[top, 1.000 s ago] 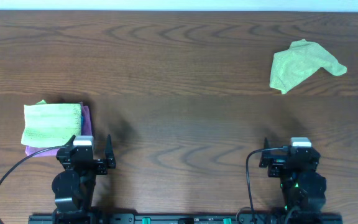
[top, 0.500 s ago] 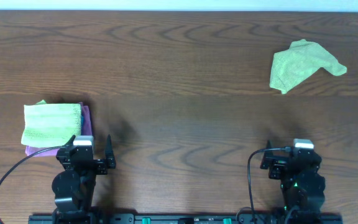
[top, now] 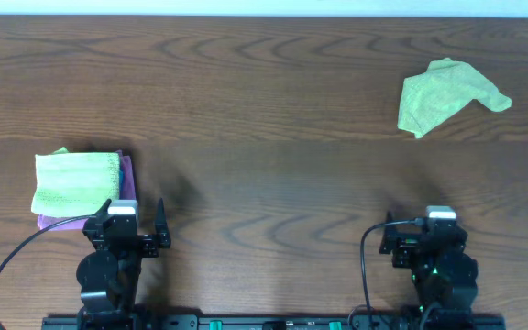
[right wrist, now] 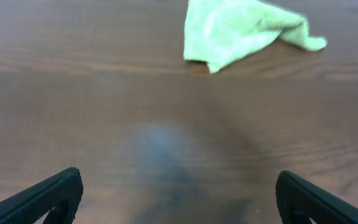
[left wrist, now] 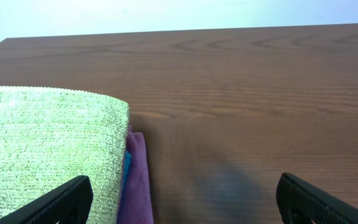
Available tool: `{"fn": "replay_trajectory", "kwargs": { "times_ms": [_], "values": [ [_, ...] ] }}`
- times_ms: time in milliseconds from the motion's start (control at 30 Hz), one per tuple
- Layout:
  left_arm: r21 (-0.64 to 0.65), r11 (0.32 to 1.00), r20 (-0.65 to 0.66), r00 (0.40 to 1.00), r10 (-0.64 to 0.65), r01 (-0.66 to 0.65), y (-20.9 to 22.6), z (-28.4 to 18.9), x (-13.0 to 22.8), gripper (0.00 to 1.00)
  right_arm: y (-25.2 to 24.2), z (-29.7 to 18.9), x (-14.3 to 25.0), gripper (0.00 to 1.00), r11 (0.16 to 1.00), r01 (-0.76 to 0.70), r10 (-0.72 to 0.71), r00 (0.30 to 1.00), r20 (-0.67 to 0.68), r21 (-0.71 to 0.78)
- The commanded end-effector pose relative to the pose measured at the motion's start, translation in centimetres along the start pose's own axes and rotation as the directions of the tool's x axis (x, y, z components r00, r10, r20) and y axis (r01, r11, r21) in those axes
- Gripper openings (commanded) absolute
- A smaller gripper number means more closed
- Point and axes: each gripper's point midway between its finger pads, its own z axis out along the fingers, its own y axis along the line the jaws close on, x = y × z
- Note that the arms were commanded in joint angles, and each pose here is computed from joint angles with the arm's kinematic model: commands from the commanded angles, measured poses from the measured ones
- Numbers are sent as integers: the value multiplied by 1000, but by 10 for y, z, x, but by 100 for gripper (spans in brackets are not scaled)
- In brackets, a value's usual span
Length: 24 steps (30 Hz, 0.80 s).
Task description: Fold the cloth
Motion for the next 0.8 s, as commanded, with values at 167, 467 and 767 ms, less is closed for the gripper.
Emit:
{"fn": "replay_trajectory", "kwargs": {
  "times_ms": [167,467,767],
  "values": [
    [-14,1000,-26,1000,18,-18,2,3,11,95,8,-1,23,99,999,-15,11,996,-92,-46],
    [-14,1000,-26,1000,18,-18,2,3,11,95,8,-1,23,99,999,-15,10,996,-92,-46],
    [-14,1000,-26,1000,18,-18,2,3,11,95,8,-1,23,99,999,-15,10,996,-92,-45]
  ]
}}
